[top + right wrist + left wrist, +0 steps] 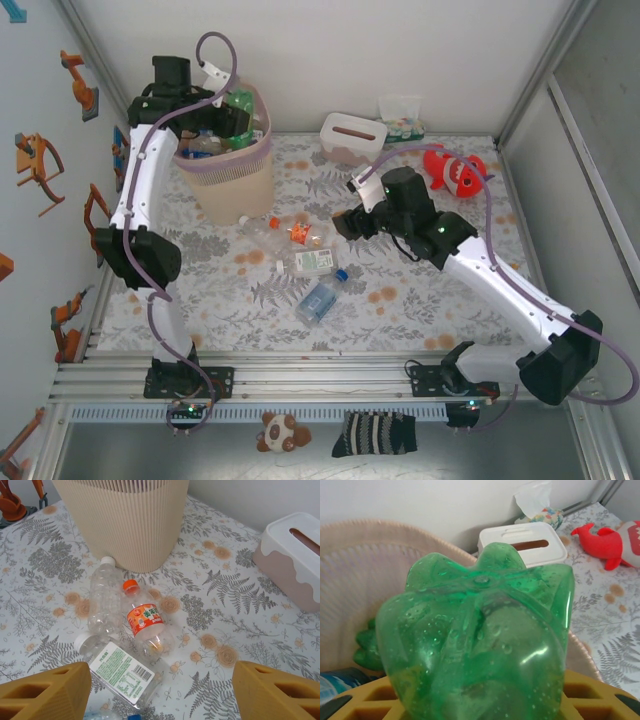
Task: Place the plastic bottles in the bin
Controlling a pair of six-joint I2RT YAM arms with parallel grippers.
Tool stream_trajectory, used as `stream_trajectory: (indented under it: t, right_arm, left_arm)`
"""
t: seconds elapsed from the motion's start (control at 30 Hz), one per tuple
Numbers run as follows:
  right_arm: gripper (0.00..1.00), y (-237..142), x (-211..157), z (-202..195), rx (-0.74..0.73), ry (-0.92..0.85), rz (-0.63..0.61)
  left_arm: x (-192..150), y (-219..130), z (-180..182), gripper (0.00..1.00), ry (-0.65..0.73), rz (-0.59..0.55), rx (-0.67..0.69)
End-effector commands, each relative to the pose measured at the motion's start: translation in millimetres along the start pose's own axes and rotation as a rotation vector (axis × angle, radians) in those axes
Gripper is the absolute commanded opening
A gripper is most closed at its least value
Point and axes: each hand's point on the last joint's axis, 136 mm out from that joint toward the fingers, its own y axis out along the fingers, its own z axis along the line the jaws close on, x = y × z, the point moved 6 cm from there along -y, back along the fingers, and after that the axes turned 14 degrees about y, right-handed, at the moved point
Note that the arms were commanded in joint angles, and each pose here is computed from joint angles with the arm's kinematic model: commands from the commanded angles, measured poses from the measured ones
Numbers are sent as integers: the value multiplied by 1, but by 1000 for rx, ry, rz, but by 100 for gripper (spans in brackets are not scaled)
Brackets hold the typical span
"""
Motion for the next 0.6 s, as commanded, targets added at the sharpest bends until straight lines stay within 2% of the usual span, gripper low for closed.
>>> stream_trajectory:
  t: [0.0,0.17,0.33,0.43,0.57]
  right_arm:
    - [74,-6,6,3,-7,-20,-29]
    - [74,-3,7,3,2,-18,-28]
    - [74,-3,6,3,-5,-13,-28]
    - [74,-4,6,2,-16,-12,-30]
    - [74,-10,7,0,-35,-15,-47]
  left_arm:
    - [-1,-2,-8,34,-61,9,-53]
    - [-22,15,-3,38,-69,79,-51]
    - [-36,32,1,50,-104,99,-93]
    - [-33,32,3,61,-127,75,-105]
    - [-17,13,3,77,-111,-4,-66]
